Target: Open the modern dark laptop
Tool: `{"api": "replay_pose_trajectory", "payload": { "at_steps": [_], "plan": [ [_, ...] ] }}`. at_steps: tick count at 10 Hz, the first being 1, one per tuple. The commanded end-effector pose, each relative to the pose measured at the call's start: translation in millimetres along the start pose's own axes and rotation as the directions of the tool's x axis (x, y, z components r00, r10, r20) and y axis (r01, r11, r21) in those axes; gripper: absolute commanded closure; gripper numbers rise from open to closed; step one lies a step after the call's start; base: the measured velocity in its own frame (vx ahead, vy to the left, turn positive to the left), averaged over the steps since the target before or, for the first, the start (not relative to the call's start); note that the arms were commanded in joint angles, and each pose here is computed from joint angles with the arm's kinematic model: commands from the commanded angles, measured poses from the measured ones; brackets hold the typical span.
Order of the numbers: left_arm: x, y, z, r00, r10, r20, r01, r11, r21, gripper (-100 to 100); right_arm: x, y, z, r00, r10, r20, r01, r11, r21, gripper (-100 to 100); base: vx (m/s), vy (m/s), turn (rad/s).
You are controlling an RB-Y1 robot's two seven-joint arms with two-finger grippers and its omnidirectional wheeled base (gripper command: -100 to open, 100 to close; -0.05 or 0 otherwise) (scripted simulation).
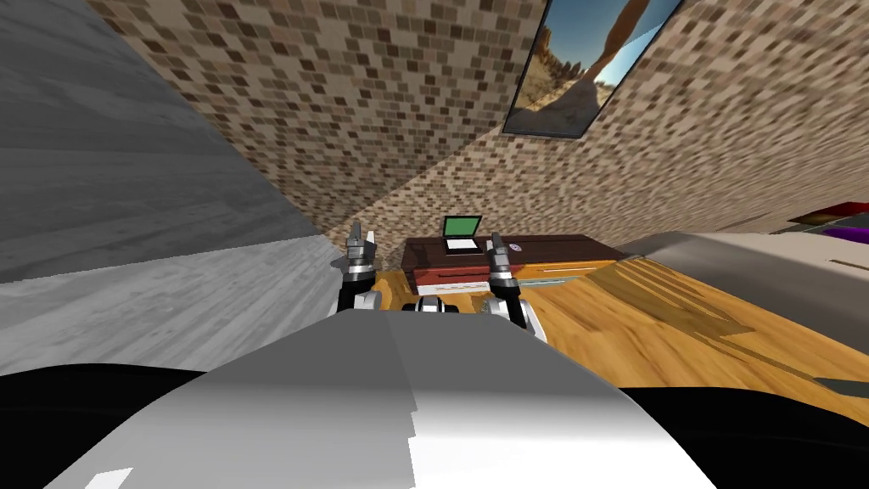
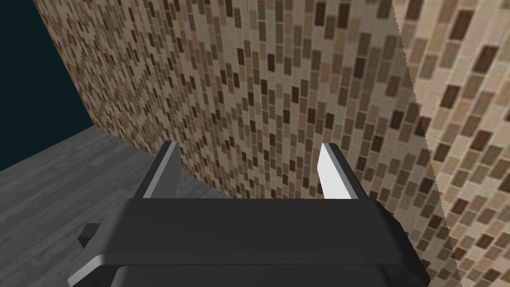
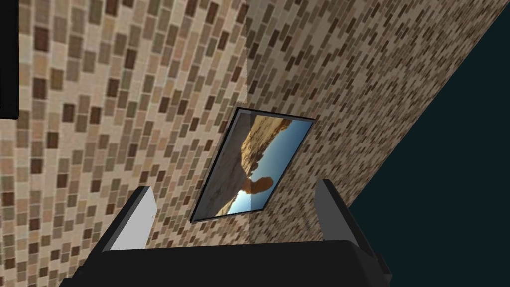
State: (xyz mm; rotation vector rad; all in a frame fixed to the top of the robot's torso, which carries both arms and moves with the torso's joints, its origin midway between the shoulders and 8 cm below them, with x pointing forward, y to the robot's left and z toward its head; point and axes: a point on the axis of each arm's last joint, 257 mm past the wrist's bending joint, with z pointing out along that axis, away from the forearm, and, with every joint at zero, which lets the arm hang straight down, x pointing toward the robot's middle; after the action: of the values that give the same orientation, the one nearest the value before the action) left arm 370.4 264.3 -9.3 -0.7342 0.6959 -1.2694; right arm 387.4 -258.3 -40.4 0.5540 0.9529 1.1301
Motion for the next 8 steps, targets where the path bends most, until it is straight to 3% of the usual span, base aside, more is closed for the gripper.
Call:
{"api": "replay_pose_trajectory", "payload": {
  "at_steps": [1,4,5,6,7,8],
  "plan": [
    [0.0,0.0,0.0,1.0000,0.000,0.000,0.000,1.0000,0.000,0,0.4,-30.7,2.1,0.984,-0.172,-0.050,0.175,0.983,0.061,-100,-0.028,0.060,0.189],
    [0.0,0.0,0.0,1.0000,0.000,0.000,0.000,1.0000,0.000,0,0.7,-47.0,2.2,0.957,-0.279,-0.086,0.286,0.954,0.087,-100,-0.023,0.042,0.096],
    [0.0,0.0,0.0,1.0000,0.000,0.000,0.000,1.0000,0.000,0,-3.2,-63.1,2.3,0.929,-0.353,-0.108,0.365,0.924,0.114,-100,-0.020,0.036,0.147],
    [0.0,0.0,0.0,1.0000,0.000,0.000,0.000,1.0000,0.000,0,-2.3,-63.3,2.2,0.925,-0.362,-0.113,0.374,0.921,0.112,-100,-0.015,0.032,0.082],
    [0.0,0.0,0.0,1.0000,0.000,0.000,0.000,1.0000,0.000,0,-7.2,-79.5,2.0,0.890,-0.435,-0.138,0.452,0.881,0.137,-100,-0.023,0.052,0.128],
    [0.0,0.0,0.0,1.0000,0.000,0.000,0.000,1.0000,0.000,0,-6.6,-79.7,1.9,0.886,-0.441,-0.141,0.459,0.878,0.136,-100,-0.019,0.045,0.085]
  ]
}}
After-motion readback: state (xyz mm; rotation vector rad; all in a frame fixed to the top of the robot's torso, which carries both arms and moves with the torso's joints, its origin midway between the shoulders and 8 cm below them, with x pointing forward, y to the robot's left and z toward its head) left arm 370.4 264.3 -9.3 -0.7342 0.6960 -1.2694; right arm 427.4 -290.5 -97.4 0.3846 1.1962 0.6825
